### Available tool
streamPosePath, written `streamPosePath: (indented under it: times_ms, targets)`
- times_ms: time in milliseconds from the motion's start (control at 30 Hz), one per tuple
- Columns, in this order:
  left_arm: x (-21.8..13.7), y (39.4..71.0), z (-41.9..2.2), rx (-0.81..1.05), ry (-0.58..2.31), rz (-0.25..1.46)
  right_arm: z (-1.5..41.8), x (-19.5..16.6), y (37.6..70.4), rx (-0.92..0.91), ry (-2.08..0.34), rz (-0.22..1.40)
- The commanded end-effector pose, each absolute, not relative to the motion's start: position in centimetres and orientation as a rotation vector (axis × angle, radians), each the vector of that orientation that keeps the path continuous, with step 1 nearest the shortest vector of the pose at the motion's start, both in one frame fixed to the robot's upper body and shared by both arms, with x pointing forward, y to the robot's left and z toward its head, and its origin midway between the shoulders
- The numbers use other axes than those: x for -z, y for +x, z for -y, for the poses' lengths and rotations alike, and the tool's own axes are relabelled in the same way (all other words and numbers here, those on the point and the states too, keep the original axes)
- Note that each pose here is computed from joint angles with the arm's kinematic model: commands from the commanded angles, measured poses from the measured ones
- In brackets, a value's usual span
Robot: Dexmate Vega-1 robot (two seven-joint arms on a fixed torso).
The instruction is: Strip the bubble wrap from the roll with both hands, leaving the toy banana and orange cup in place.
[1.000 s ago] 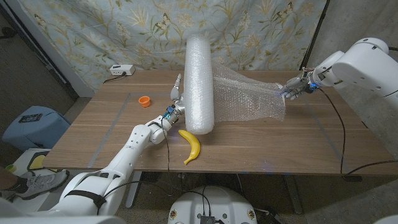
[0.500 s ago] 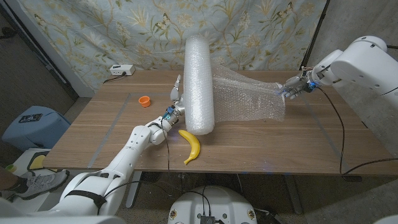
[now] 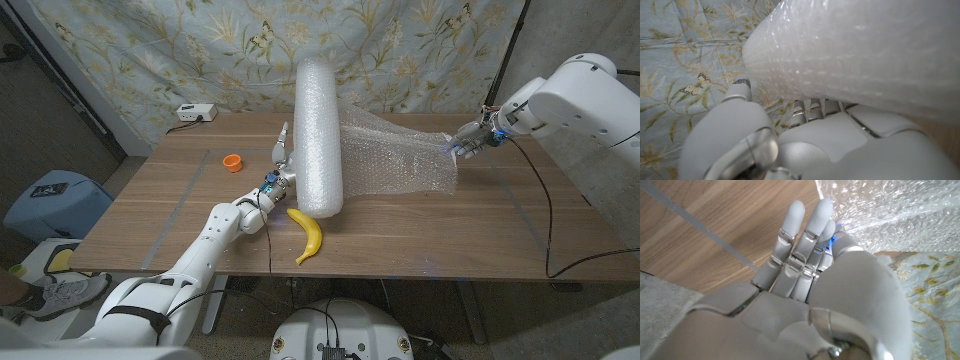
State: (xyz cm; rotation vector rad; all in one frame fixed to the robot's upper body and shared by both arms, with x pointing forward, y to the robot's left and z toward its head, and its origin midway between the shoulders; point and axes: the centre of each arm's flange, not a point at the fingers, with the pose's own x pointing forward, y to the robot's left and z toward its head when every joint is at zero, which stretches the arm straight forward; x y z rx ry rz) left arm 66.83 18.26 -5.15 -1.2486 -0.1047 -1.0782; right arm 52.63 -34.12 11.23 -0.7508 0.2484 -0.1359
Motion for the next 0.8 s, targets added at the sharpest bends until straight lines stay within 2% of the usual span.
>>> streamPosePath:
  times_ms: [33,800]
  targets:
    - [5.62,66.96,-18.19,1.069,-1.264,0.095,34.18,-11.62,52.86,0.140,-0.761,-0.261]
    - [6.52,66.55,-18.96,1.046,-1.281,0.114,33.35,-11.53,53.55,0.119,-0.774,-0.277]
